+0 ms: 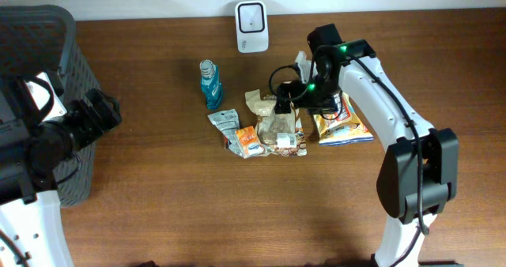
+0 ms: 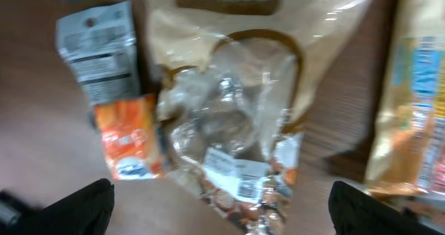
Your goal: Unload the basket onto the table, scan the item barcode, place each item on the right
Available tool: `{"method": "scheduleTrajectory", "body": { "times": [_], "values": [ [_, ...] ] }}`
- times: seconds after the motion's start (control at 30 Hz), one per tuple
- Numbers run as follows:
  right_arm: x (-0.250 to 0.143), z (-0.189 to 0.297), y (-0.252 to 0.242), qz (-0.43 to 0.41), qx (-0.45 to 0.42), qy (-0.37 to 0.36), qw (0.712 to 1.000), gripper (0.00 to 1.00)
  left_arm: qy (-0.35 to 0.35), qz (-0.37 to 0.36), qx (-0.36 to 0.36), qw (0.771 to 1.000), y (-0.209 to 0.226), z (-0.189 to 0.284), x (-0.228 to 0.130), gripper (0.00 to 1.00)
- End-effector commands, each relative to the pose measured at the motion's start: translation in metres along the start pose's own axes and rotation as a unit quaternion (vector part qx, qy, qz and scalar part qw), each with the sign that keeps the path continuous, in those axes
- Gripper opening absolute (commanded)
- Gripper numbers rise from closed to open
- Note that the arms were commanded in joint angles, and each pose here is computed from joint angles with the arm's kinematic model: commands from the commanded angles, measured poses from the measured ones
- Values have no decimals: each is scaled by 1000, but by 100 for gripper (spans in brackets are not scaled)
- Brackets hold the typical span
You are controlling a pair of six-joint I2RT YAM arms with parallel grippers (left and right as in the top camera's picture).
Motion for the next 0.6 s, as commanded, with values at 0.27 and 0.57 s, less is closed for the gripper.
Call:
{"method": "scheduleTrajectory", "body": {
  "times": [0.27,0.57],
  "values": [
    [-6,-50,-29,-55,-27,0,998,100,2,7,-2,1000,0,0,0,99],
    [-15,-80,-39,-82,-19,-11,996,17,2,7,-2,1000,0,0,0,99]
  ]
}}
Point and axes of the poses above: each gripper's point midway between its finger pads, its own z axis back along the fingers, its own y axis along the line the jaws close on, x = y × z, the point moved 1 cm from there along z, back along the fingers, and after that the axes turned 5 degrees about z, right-handed, at the moved point
